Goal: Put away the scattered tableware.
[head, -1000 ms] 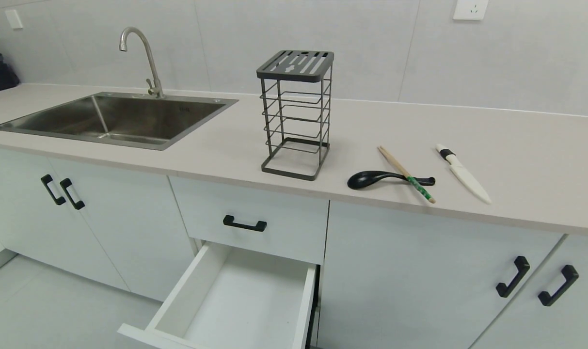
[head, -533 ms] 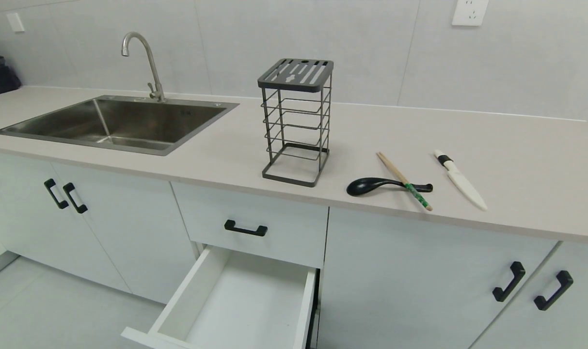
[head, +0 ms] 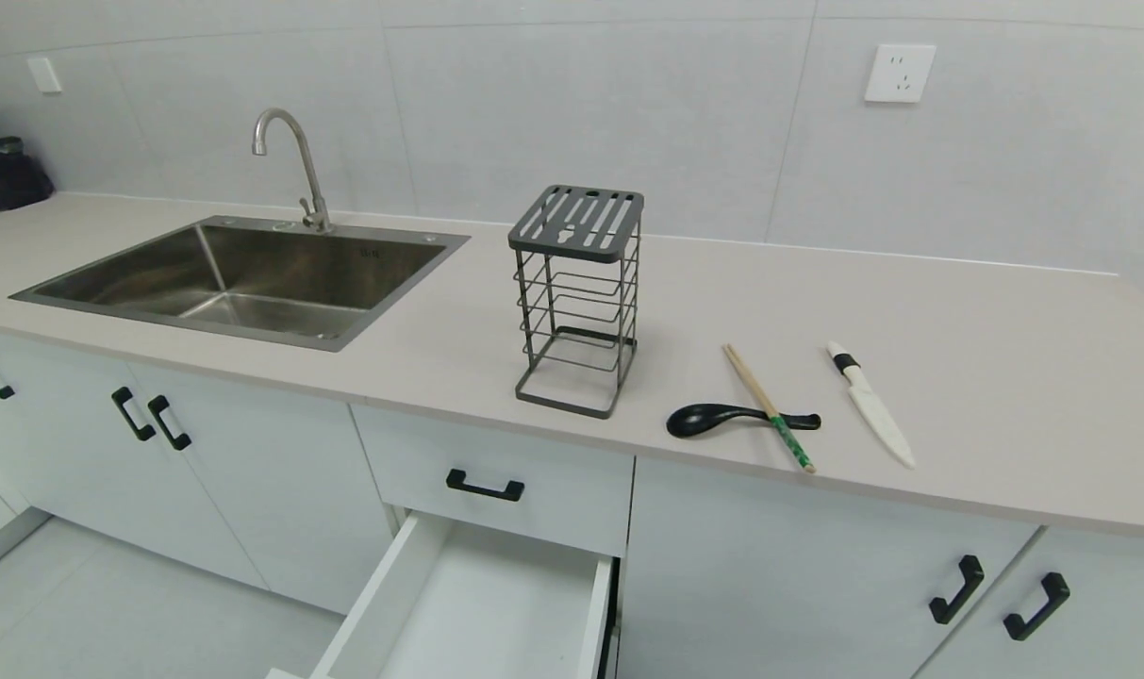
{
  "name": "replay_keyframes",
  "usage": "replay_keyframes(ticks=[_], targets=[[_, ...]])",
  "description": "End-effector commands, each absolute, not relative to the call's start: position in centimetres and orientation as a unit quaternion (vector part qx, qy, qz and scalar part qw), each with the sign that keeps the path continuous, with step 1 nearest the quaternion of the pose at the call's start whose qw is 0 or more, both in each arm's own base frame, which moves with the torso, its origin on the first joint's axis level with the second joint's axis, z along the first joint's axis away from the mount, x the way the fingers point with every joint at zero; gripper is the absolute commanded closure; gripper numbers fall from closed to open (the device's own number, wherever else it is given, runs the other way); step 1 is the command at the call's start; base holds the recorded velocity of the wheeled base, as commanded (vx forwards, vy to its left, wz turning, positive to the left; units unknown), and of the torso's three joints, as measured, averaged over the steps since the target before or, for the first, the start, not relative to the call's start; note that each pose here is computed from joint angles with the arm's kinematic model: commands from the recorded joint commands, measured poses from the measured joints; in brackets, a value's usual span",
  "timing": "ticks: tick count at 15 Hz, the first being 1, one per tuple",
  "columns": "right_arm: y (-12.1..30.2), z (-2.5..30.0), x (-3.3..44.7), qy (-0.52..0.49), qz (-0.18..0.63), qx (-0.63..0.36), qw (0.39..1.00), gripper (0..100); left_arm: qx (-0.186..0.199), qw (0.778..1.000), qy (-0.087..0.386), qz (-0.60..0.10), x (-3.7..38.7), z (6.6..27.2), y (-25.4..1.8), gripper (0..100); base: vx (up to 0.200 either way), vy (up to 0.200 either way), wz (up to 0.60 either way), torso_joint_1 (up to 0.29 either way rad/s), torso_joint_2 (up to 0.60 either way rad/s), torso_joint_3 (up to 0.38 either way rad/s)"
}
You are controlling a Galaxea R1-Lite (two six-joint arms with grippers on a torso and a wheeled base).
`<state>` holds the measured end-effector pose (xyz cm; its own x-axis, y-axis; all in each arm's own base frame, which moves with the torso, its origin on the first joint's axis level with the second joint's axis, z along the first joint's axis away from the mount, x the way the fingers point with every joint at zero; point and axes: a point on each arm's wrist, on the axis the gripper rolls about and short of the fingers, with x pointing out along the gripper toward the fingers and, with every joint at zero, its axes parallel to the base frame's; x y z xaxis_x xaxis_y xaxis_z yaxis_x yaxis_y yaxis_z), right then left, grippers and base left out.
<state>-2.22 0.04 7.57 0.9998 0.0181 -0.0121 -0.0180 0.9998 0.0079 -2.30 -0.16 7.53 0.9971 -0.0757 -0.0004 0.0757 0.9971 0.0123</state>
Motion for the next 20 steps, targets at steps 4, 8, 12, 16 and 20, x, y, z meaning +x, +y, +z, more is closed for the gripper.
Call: replay_keyframes(ticks=[4, 8, 12, 16, 20], targets=[[0.04, 7.58, -2.21, 0.006, 0.010, 0.001, 1.000, 100, 0.005, 0.999, 0.001, -0.038, -2.29, 7.53, -0.16, 0, 0.000, 0.000, 0.00, 0.189, -0.35, -0.168], [0.04, 7.58, -2.21, 0.006, 0.010, 0.002, 1.000, 100, 0.005, 0.999, 0.001, -0.038, -2.29, 7.53, -0.16, 0, 0.000, 0.000, 0.15, 0.014, -0.03, -0.008], [0.04, 7.57, -2.21, 0.007, 0.010, 0.005, 1.000, 100, 0.005, 0.999, 0.001, -0.038, -2.29, 7.53, -0.16, 0, 0.000, 0.000, 0.15, 0.001, 0.00, -0.001], [0.04, 7.57, -2.21, 0.007, 0.009, 0.005, 1.000, 100, 0.003, 0.999, 0.001, -0.037, -2.29, 7.53, -0.16, 0, 0.100, 0.000, 0.00, 0.001, 0.00, 0.001], [0.04, 7.57, -2.21, 0.007, 0.009, 0.003, 1.000, 100, 0.005, 0.999, 0.001, -0.036, -2.29, 7.53, -0.16, 0, 0.050, 0.000, 0.00, -0.004, 0.00, 0.001]])
